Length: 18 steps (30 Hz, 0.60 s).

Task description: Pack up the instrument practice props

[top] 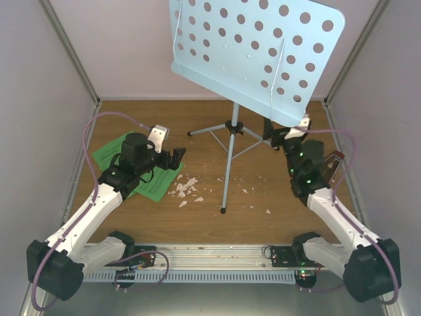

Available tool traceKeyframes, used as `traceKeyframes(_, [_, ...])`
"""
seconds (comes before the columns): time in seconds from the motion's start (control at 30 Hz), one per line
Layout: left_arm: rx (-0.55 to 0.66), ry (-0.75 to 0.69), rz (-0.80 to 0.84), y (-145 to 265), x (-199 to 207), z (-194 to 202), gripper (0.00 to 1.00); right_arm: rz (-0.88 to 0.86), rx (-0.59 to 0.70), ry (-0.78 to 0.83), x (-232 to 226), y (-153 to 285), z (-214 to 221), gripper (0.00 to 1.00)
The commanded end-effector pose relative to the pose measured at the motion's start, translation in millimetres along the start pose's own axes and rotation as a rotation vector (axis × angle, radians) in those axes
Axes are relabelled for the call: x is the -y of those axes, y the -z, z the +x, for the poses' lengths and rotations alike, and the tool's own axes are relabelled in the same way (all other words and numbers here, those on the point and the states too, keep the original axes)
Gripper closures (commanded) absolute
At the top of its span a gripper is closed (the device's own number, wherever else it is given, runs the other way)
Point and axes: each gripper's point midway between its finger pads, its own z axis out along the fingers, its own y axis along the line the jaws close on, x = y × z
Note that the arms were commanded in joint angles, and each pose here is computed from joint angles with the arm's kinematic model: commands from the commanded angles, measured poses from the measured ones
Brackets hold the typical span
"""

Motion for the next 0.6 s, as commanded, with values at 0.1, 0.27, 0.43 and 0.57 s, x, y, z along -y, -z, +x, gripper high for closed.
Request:
traceKeyframes(0.1, [0.064,0.013,0.074,4.1,18.4,-19.9,0.01,-0.278,-0.273,-0.413,16.0,-20.8,25.4,0.0])
traceKeyframes(0.27, [0.088,0.097,0.245,14.3,57.2,-29.7,0.02,-0.573,-0.286,-0.465,-16.3,-29.1,4.4,0.0])
traceKeyframes(0.43, [0.091,0.132,0.482,13.9,113.6,-31.3,0.14,-0.805,-0.176,-0.41,-49.7,-22.7,-23.6,0.05])
traceKeyframes(0.57, [0.088,0.124,0.614,4.4,144.2,-31.7,0.23,-0.988,-0.111,-0.336,-85.0,-19.3,-44.3,0.15])
